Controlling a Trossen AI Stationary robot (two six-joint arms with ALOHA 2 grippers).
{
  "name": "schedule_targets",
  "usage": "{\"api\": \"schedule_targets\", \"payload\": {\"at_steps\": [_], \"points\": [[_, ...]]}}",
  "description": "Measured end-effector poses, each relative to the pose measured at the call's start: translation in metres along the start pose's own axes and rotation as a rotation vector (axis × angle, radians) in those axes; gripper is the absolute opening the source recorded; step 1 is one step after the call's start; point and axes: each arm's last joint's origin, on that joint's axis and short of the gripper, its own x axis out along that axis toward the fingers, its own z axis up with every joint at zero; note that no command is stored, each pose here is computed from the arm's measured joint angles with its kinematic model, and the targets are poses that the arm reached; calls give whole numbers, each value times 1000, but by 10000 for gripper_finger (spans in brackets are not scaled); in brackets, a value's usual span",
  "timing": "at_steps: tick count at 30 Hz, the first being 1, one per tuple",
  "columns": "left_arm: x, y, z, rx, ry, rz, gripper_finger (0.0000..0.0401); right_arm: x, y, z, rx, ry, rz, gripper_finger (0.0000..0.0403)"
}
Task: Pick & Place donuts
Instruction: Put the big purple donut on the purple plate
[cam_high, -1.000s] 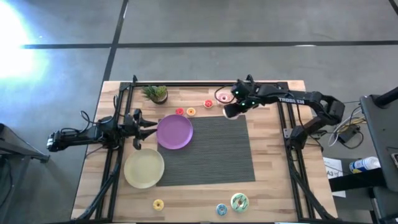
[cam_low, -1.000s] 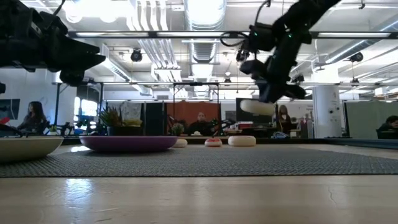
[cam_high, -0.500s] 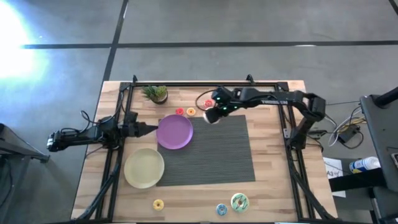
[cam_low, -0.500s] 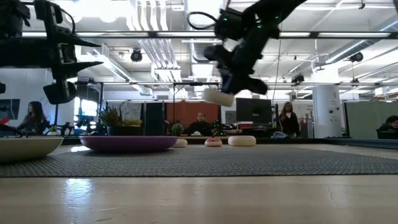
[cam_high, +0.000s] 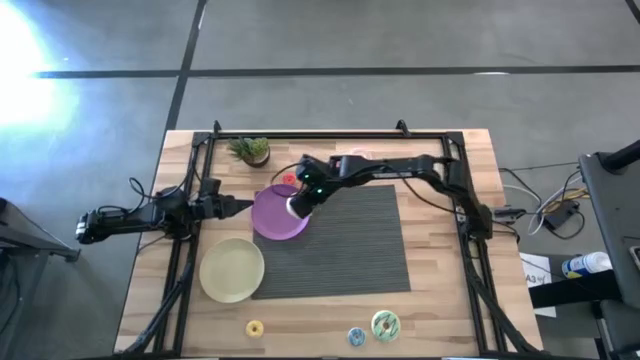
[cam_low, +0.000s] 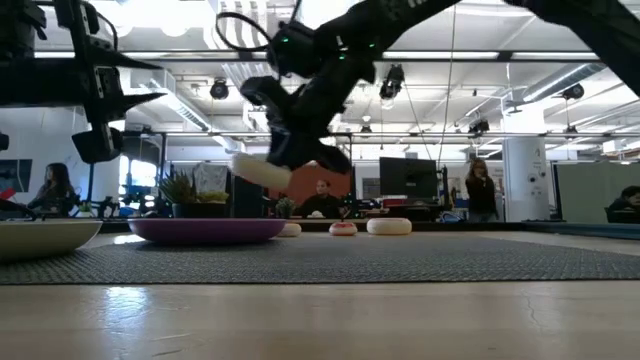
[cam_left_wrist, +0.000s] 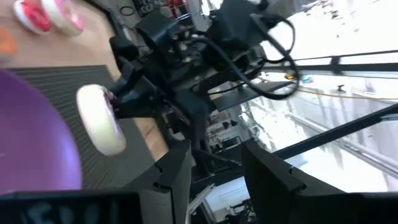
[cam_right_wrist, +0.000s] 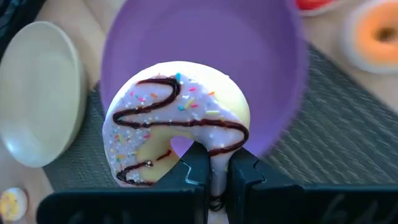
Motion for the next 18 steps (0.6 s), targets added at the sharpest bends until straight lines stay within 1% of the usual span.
{"api": "schedule_targets", "payload": {"at_steps": [4,6,8,11,14,16,18], "points": [[0,1,0,38,3,7,116,17,9,6,-77,2,13,13],[0,1,0,57,4,8,116,27,10,8,-93,20,-7,14],[0,2,-1,67,12,14,116,34,10,11,-94,36,-22,24],[0,4,-2,70,32,35,116,43,9,13,-120,65,-54,60],[0,5,-3,70,49,41,116,42,8,14,-165,78,-95,108],[0,5,-3,70,57,40,116,40,9,15,-189,55,-120,141],[0,5,-3,70,62,38,116,37,8,15,-202,40,-170,172]]}}
